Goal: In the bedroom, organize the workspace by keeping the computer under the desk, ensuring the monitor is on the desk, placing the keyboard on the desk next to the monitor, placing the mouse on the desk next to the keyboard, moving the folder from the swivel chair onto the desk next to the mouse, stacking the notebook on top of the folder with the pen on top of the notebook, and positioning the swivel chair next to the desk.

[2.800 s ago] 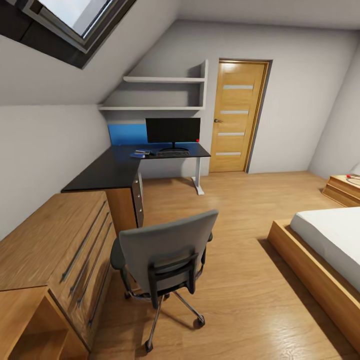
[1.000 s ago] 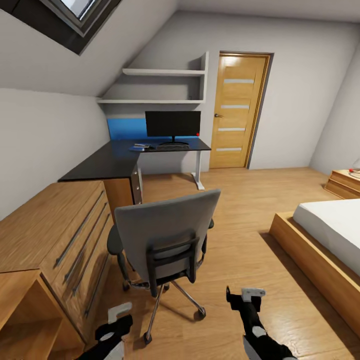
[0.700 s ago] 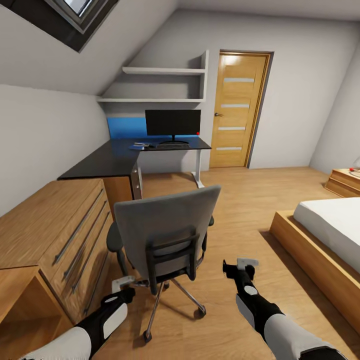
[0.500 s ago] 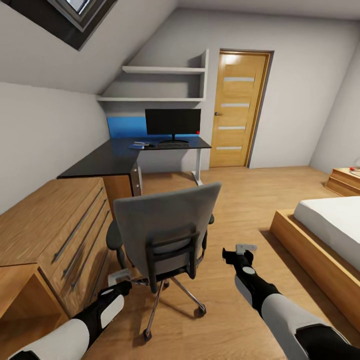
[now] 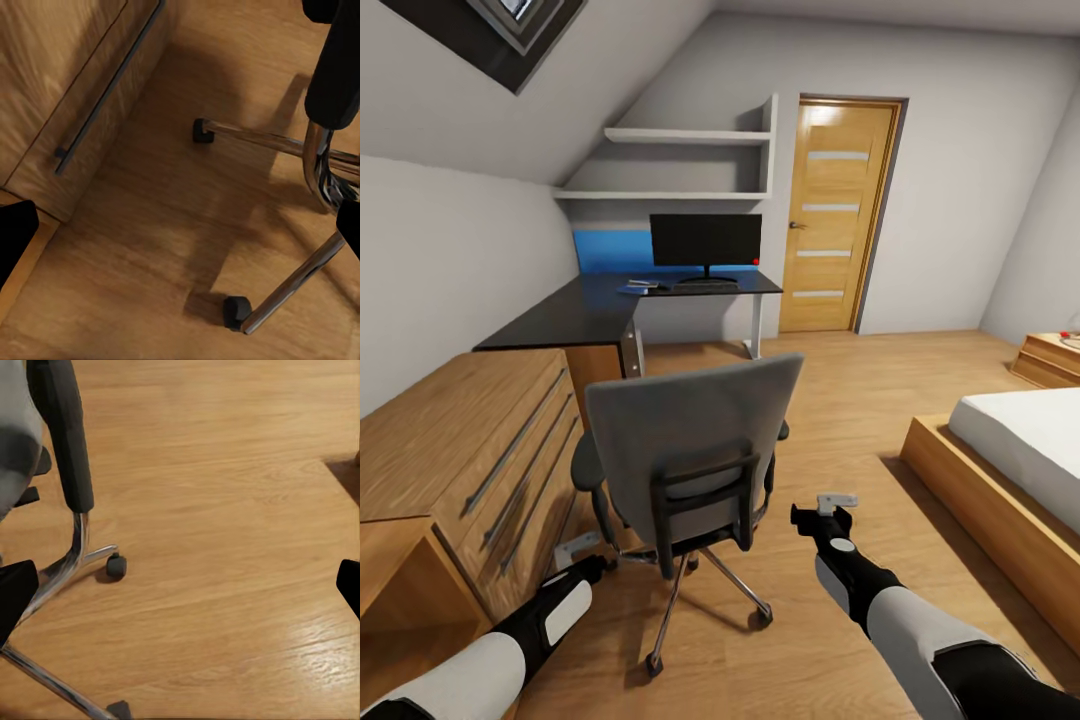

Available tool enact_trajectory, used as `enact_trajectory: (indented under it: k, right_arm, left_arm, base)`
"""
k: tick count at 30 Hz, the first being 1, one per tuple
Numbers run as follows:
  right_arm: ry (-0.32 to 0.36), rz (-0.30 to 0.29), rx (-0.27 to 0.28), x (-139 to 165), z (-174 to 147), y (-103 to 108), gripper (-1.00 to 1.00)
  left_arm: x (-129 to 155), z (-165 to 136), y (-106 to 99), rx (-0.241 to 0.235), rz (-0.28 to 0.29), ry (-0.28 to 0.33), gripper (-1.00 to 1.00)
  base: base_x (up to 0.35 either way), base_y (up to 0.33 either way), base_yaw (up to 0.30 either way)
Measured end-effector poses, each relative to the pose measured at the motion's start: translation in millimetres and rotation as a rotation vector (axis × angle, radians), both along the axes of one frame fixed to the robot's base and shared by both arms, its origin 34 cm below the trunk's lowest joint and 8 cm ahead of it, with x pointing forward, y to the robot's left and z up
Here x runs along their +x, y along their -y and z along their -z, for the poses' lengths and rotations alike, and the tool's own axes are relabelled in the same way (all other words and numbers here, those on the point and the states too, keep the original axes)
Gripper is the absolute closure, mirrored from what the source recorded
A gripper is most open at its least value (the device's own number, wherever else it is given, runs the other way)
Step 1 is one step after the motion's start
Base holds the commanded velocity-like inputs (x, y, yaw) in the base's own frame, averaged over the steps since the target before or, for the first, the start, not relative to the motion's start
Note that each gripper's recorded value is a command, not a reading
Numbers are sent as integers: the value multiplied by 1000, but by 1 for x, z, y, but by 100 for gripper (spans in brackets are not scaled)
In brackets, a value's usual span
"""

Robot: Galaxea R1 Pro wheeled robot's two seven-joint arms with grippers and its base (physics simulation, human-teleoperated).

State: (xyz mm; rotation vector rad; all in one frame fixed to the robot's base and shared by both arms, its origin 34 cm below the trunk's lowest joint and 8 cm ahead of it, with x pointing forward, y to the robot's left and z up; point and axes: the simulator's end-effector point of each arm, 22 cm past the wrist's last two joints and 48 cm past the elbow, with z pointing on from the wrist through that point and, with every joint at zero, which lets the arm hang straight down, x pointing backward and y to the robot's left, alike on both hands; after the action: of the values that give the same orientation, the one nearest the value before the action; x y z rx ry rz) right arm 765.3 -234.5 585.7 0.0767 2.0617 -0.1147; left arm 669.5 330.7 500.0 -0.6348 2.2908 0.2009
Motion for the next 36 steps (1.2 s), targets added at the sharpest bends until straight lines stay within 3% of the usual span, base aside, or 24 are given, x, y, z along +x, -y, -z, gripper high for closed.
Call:
enact_trajectory:
  k: [36]
  right_arm:
    - [52,-9,3,-12,68,-6,-100]
  left_arm:
    - [-15,76,1,3,4,3,-100]
  base:
    - [0,0,28]
